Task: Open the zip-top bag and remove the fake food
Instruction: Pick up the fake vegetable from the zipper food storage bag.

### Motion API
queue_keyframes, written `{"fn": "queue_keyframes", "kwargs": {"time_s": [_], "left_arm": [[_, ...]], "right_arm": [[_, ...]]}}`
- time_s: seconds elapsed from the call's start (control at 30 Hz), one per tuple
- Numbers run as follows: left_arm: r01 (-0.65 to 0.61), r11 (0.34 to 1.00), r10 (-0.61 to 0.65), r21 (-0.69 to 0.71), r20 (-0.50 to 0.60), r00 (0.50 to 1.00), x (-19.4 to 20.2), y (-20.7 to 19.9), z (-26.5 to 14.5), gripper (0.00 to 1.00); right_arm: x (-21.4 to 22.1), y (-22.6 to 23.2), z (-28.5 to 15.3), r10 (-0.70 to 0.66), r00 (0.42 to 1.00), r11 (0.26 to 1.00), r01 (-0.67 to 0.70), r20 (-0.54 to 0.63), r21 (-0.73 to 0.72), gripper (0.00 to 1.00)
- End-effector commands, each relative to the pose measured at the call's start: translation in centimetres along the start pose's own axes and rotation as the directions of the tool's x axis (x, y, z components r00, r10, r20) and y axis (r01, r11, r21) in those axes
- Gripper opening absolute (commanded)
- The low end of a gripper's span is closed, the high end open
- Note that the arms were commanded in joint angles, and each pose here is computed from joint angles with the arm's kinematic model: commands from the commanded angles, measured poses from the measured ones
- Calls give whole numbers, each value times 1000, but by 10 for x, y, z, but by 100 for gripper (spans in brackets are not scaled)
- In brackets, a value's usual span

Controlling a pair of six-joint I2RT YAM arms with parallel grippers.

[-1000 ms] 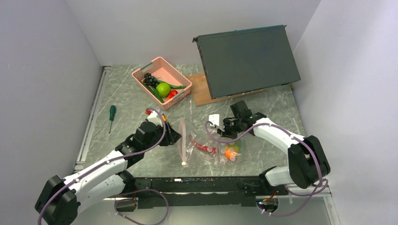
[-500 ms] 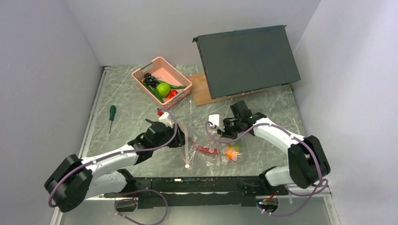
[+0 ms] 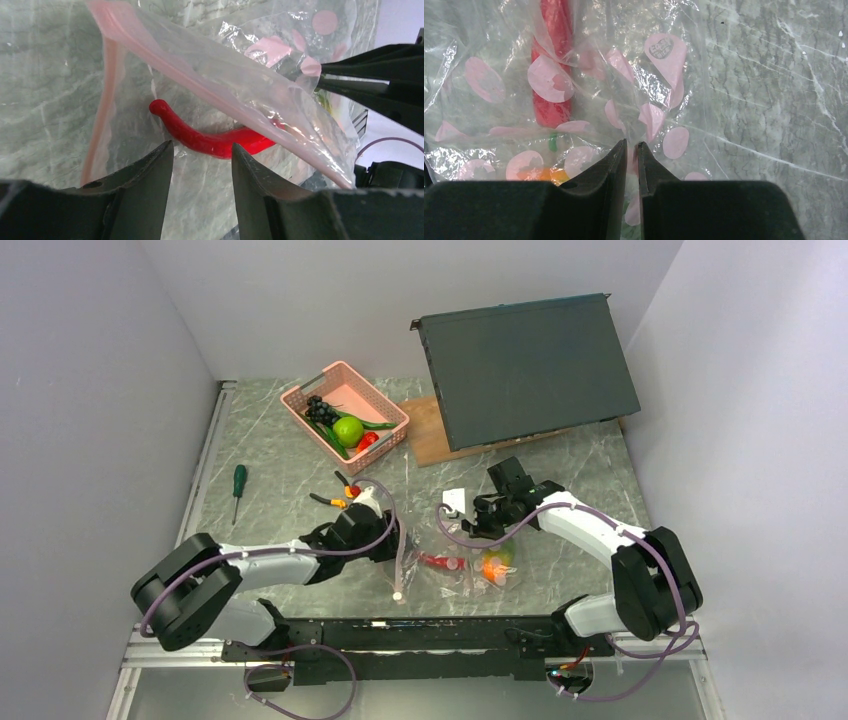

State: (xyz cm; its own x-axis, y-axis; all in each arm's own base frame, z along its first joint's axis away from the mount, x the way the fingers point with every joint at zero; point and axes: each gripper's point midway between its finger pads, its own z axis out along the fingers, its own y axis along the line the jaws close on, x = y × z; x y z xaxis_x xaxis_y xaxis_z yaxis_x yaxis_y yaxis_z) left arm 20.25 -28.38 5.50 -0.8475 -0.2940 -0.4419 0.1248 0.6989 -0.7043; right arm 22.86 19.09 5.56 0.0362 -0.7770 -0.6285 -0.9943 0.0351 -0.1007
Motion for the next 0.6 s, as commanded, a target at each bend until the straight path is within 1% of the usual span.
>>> {"fn": "queue_keyframes", "kwargs": {"time_s": [0.0, 0.37, 0.43, 0.57], "left_arm": [[43, 999, -43, -11, 19, 999, -10, -20, 10, 51], [80, 986, -92, -143, -79, 993, 10, -24, 30, 50], [78, 978, -95, -195, -76, 993, 10, -20, 34, 49], [57, 959, -91, -278, -110, 990, 16, -16, 39, 48]], "right_arm": [[-4, 7, 3, -19, 1000, 999, 20, 21, -35, 16], [-4, 7, 4, -21, 1000, 999, 22, 17, -36, 16], [-3, 7, 4, -21, 1000, 999, 22, 17, -37, 16], [-4, 8, 4, -24, 1000, 999, 25, 17, -38, 16]]}}
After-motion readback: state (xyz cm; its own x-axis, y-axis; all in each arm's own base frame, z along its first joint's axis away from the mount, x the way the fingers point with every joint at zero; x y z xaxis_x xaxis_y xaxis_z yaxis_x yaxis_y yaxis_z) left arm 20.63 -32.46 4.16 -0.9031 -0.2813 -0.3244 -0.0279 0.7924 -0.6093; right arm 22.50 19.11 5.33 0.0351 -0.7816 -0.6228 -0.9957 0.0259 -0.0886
